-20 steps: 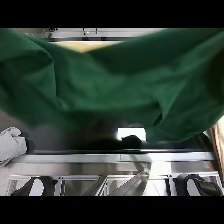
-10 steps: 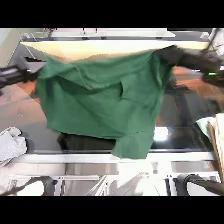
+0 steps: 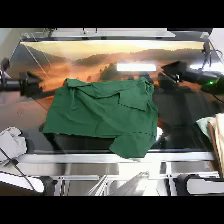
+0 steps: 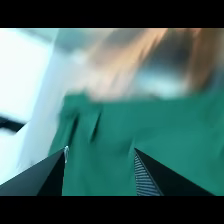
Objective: Fold the shirts.
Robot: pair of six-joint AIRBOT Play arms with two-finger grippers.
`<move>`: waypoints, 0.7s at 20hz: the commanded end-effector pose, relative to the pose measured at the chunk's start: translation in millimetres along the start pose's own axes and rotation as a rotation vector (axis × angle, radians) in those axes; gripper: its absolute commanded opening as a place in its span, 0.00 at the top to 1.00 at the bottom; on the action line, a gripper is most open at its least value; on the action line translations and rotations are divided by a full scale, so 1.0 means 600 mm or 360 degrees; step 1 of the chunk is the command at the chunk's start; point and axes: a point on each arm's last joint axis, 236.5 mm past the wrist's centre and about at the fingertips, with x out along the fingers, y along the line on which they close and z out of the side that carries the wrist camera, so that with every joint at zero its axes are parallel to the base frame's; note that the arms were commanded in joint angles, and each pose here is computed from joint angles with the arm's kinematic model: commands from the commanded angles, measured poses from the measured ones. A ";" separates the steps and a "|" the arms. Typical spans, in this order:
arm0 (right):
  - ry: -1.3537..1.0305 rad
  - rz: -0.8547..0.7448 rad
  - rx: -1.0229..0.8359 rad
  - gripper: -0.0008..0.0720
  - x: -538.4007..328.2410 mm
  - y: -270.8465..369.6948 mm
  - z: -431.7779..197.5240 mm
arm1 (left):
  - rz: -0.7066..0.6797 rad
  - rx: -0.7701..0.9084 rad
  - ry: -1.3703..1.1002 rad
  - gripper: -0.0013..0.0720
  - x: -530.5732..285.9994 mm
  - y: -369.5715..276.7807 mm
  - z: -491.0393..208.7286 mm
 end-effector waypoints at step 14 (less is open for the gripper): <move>0.0742 0.0108 0.0736 0.36 -0.028 -0.028 -0.366 | 0.0472 -0.0379 0.0595 0.09 0.051 0.184 -0.251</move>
